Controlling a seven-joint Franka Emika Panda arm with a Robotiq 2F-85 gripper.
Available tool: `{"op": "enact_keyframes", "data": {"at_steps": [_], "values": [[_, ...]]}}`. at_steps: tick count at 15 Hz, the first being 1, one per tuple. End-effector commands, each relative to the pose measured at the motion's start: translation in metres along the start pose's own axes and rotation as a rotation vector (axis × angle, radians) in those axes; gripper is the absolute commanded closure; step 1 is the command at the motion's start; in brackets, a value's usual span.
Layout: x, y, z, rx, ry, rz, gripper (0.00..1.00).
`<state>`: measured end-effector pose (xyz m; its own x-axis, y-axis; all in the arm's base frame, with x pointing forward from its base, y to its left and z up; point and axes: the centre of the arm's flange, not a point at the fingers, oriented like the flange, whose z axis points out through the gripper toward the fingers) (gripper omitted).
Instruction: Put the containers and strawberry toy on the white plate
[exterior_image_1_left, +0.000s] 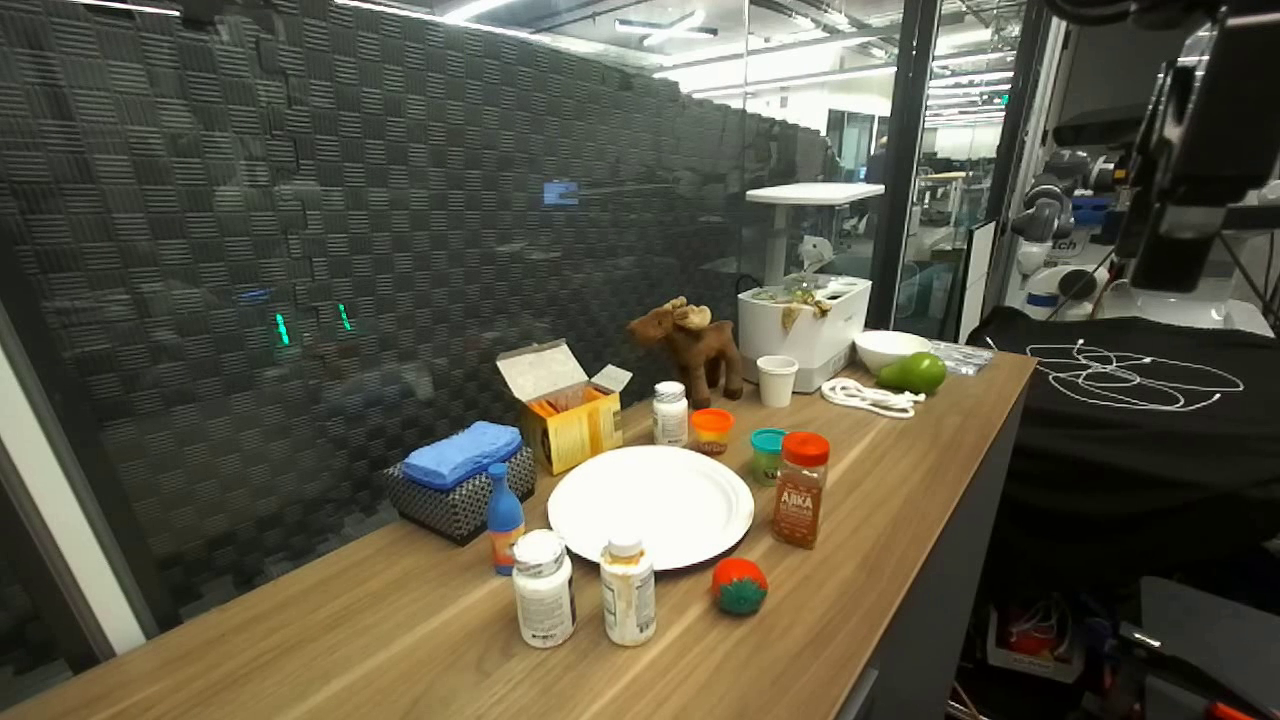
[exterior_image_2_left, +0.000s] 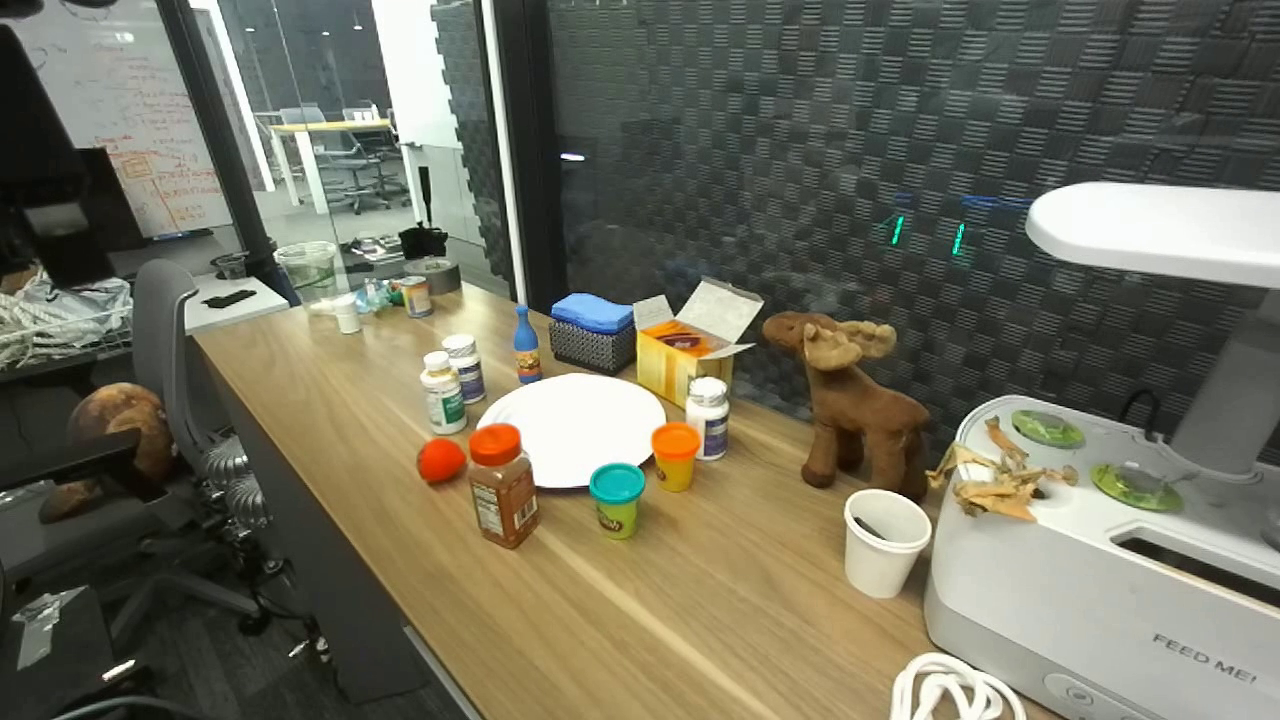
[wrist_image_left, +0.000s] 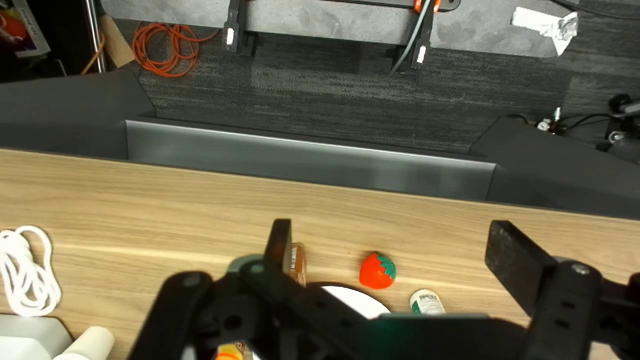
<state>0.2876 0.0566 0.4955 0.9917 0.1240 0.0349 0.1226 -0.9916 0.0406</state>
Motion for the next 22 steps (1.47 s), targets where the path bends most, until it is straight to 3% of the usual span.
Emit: {"op": "enact_keyframes", "data": {"at_steps": [1, 13, 18, 22], "values": [[0.000, 0.000, 0.000, 0.000, 0.000, 0.000, 0.00], [0.004, 0.002, -0.002, -0.005, -0.002, -0.004, 0.00], [0.065, 0.031, -0.001, -0.037, -0.023, -0.089, 0.00], [0.121, 0.051, 0.032, -0.048, -0.009, -0.113, 0.00]]}}
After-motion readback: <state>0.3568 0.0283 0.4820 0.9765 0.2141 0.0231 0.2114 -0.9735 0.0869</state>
